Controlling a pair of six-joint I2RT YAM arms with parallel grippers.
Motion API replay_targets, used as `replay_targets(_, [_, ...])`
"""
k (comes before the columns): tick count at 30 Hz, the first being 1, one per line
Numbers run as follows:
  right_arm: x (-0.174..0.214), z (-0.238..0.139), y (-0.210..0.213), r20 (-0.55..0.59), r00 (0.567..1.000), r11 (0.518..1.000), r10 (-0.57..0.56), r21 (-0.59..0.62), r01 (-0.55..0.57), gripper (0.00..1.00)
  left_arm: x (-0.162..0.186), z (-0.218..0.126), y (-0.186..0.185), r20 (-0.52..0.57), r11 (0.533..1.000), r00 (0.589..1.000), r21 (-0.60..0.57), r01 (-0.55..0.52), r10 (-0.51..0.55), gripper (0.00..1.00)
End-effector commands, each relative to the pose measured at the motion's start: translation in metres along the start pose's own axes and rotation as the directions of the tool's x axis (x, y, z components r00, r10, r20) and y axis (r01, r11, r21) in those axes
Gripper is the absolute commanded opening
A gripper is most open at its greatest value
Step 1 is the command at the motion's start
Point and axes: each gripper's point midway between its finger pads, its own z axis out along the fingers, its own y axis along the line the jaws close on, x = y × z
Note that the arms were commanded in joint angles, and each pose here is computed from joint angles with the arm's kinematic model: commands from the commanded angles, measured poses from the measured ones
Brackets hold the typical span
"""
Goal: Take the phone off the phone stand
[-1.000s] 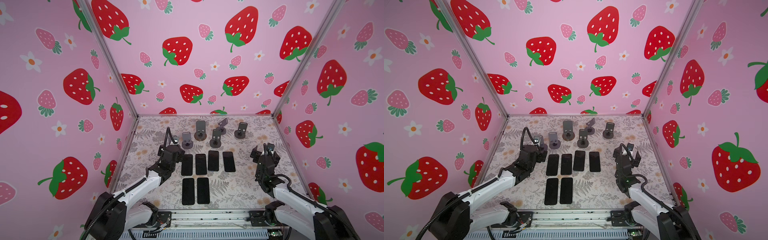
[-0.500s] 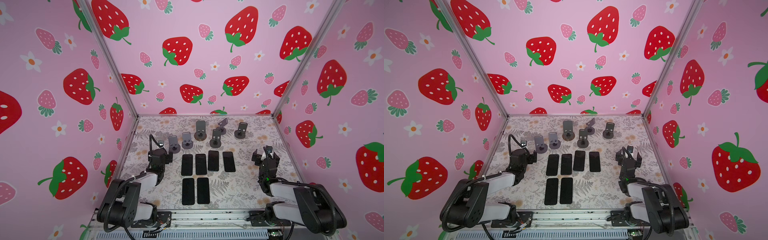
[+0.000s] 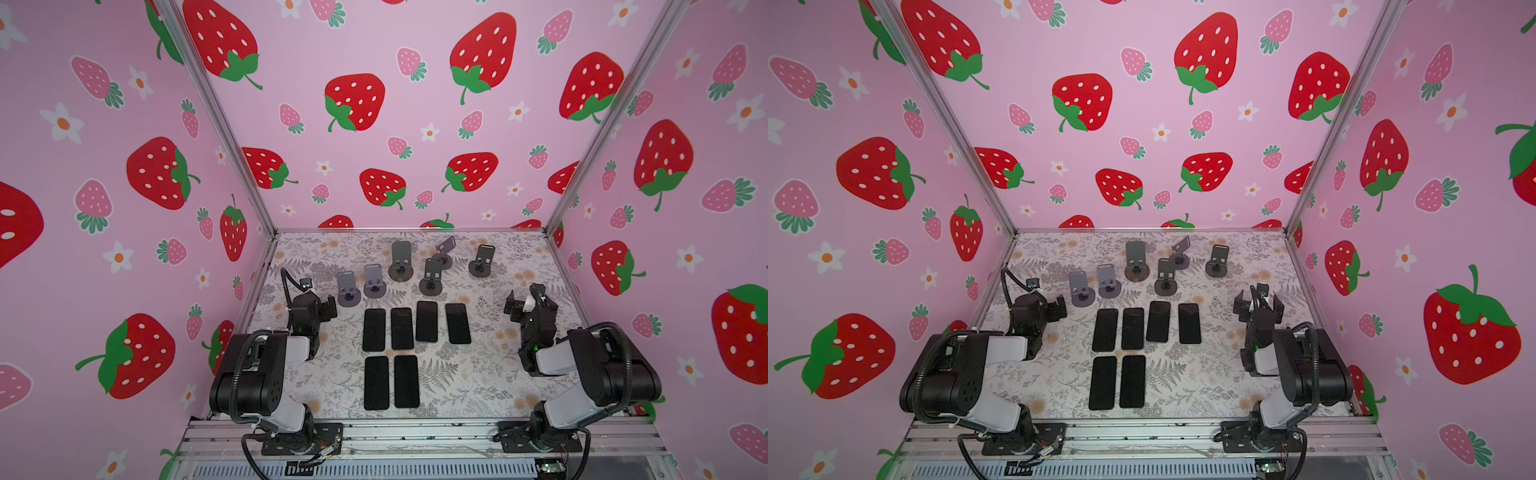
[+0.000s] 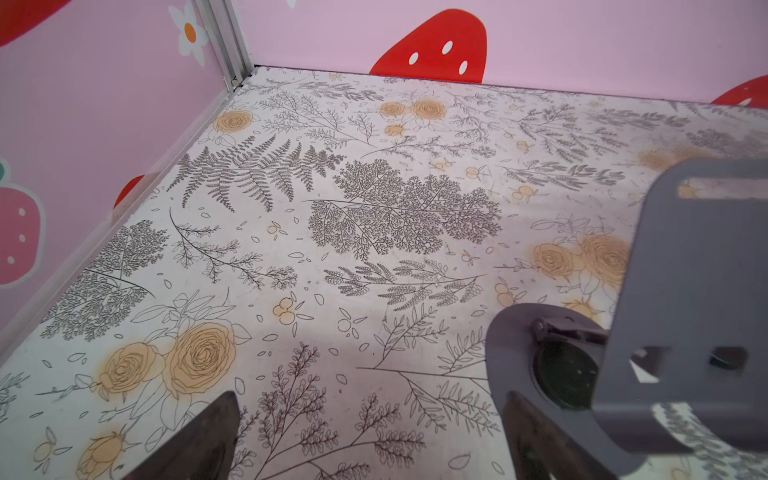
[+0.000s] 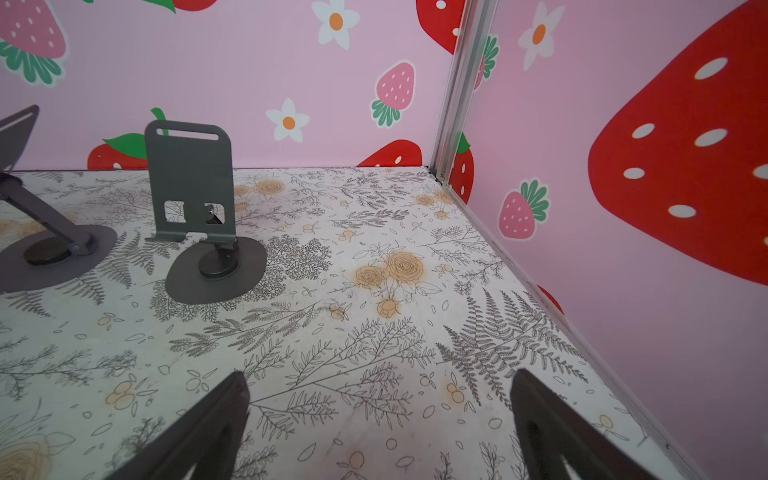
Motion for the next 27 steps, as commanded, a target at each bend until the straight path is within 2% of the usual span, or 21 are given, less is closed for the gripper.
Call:
replay_targets(1, [-0.0088,0.0016,0.0017,0.03,0.999,1.0,0.013,-0.015,-0.012,1.0,-0.0201,0.0034,-0.0036,0.053,1.0,0.998,0.015,0.015,-0.016,0.99])
replay_targets(27, [-0.0095,0.0025,0.0048,0.026,1.0,1.0,-0.005,-0.016,0.005,1.0,-0.0212,0.0022,-0.0034,0.059,1.0,0.998,0.004,0.008,-0.008,0.99])
